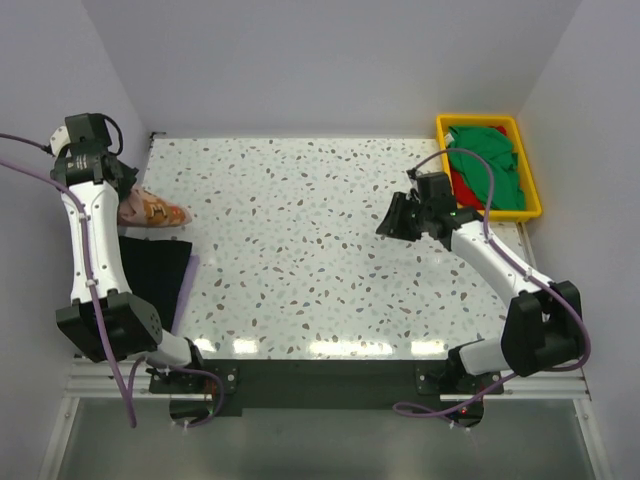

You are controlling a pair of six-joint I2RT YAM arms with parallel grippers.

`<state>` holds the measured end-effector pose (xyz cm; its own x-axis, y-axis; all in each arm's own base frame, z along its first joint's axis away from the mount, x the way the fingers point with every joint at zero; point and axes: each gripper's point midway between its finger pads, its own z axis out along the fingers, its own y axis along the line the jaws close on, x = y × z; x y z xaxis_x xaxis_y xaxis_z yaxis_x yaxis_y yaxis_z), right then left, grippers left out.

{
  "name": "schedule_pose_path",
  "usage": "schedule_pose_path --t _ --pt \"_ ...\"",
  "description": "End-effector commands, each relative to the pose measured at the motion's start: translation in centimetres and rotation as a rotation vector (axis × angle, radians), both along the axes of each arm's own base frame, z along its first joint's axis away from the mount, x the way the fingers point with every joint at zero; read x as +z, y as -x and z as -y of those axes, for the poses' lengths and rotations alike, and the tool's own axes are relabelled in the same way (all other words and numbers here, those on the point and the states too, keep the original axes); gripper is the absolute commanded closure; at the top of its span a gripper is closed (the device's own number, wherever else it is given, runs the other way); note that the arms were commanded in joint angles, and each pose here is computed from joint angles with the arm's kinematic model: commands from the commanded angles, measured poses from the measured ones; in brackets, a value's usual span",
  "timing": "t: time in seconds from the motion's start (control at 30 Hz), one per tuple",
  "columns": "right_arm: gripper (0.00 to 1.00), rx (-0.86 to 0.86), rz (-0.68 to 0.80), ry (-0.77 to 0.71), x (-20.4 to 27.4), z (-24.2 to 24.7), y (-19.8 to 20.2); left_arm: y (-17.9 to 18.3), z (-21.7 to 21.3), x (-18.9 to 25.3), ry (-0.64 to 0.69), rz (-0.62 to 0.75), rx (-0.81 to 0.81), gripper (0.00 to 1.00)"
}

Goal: Fold and stack the t-shirts
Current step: Neatly place the folded tshirt to the corner

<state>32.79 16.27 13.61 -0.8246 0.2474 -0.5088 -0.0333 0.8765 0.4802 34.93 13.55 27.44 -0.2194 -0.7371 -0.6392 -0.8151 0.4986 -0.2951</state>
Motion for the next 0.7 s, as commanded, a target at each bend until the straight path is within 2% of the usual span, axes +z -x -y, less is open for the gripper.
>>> schedule_pose_path --t 0.0,0.23,0.43,0.5,0.53,0.57,0.6,0.63,0.67 --pt "0.64 0.039 0.039 -0.03 1.4 -0.8 0.5 1.9 -0.9 2.4 -0.07 0.047 0.03 1.0" --pt "0.64 0.061 0.023 -0.026 0.9 -1.2 1.4 4.6 -1.0 1.2 -0.085 0.015 0.065 1.0" --pt "0.64 0.134 -0.022 -0.052 -0.2 -2.9 3.2 8.4 -0.9 -3.0 -0.081 -0.072 0.125 1.0" --pt "0.64 0.16 -0.034 -0.057 -0.6 -3.3 4.0 10.2 -0.8 -4.9 -0.073 -0.114 0.152 0.89" --pt "0.64 0.171 -0.04 -0.057 -0.8 -3.4 4.3 10.8 -0.7 -5.3 -0.062 -0.116 0.168 0.77" --pt "0.64 0.182 -0.037 -0.056 -0.7 -3.6 4.7 11.9 -0.3 -6.5 -0.046 -0.146 0.181 0.74" --pt "0.64 0.185 -0.04 -0.052 -0.9 -3.6 4.9 12.7 -0.2 -5.7 -0.06 -0.107 0.197 0.67" --pt "0.64 0.192 -0.046 -0.047 -1.2 -3.5 5.3 13.2 -0.1 -5.6 -0.063 -0.085 0.216 0.43" --pt "0.64 0.196 -0.046 -0.047 -1.3 -3.5 5.5 13.8 -0.1 -5.5 -0.07 -0.074 0.231 0.23"
